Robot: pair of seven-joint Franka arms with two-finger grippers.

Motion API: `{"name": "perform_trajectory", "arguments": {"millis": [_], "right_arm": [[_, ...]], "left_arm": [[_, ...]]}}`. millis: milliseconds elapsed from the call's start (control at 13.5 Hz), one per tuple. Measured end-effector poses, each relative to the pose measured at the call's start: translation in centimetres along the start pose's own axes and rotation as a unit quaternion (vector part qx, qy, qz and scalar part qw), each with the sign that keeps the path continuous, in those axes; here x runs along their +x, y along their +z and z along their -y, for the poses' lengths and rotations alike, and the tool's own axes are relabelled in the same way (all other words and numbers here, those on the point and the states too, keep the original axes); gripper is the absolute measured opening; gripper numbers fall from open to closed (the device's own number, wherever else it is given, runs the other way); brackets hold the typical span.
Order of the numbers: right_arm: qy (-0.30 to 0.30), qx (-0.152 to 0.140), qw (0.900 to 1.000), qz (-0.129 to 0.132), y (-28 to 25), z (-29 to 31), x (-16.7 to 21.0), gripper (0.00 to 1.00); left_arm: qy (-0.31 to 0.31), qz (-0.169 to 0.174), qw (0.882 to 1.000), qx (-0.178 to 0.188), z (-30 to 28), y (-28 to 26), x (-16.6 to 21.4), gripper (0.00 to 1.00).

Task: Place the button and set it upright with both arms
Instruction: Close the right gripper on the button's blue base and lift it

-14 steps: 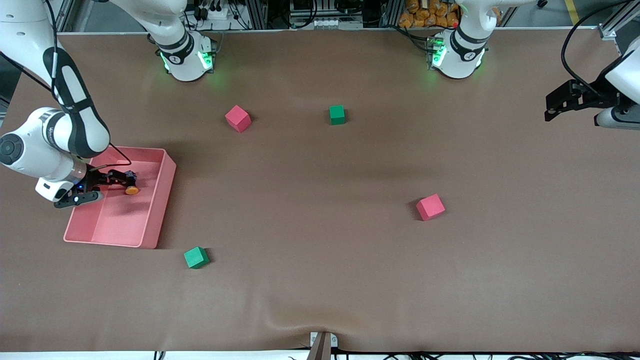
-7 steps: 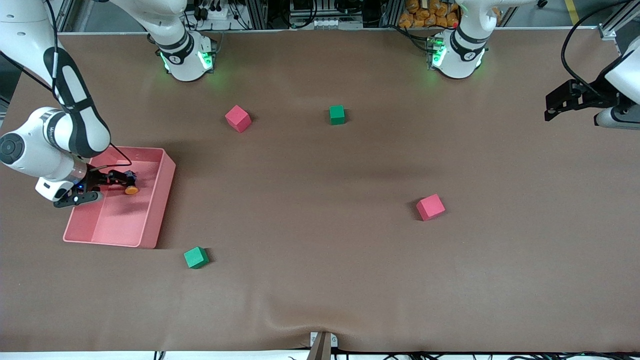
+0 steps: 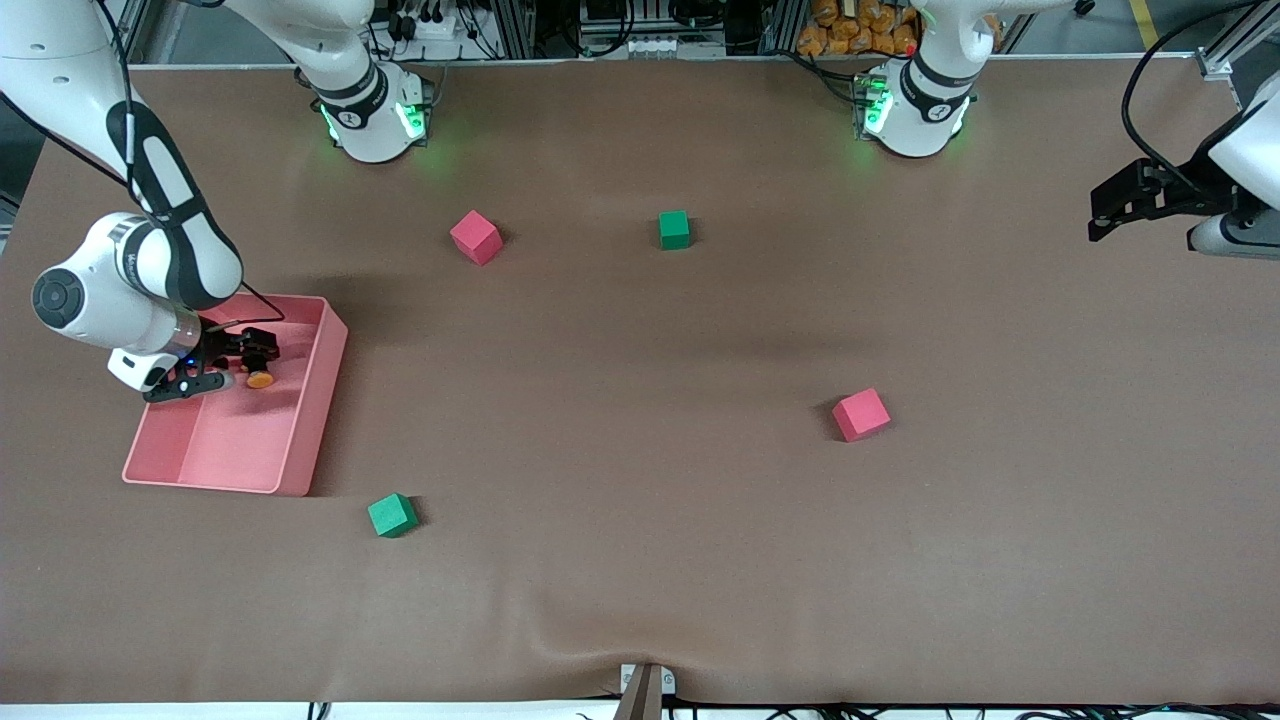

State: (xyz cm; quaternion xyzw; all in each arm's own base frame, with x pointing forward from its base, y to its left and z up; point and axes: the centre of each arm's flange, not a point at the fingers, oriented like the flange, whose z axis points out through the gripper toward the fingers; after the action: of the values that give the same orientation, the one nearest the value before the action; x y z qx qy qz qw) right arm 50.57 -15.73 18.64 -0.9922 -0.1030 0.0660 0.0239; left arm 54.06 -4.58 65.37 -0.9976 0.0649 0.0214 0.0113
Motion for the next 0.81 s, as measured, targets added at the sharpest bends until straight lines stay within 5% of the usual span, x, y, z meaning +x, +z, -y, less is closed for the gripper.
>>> {"name": "perform_trajectory", "arguments": {"millis": [667,815], "right_arm": [[0.000,0.003,1.000,0.005,0.47,0.25,-0.36,1.00],[0.000,0.004,1.000,0.007,0.62,0.33,-0.48,0.84]], "left_arm": [[0.001,0.001,1.000,0.000,0.00,0.10,0.01,1.00],[0.001,0.001,1.000,0.000,0.00,0.11,0.01,1.00]]}}
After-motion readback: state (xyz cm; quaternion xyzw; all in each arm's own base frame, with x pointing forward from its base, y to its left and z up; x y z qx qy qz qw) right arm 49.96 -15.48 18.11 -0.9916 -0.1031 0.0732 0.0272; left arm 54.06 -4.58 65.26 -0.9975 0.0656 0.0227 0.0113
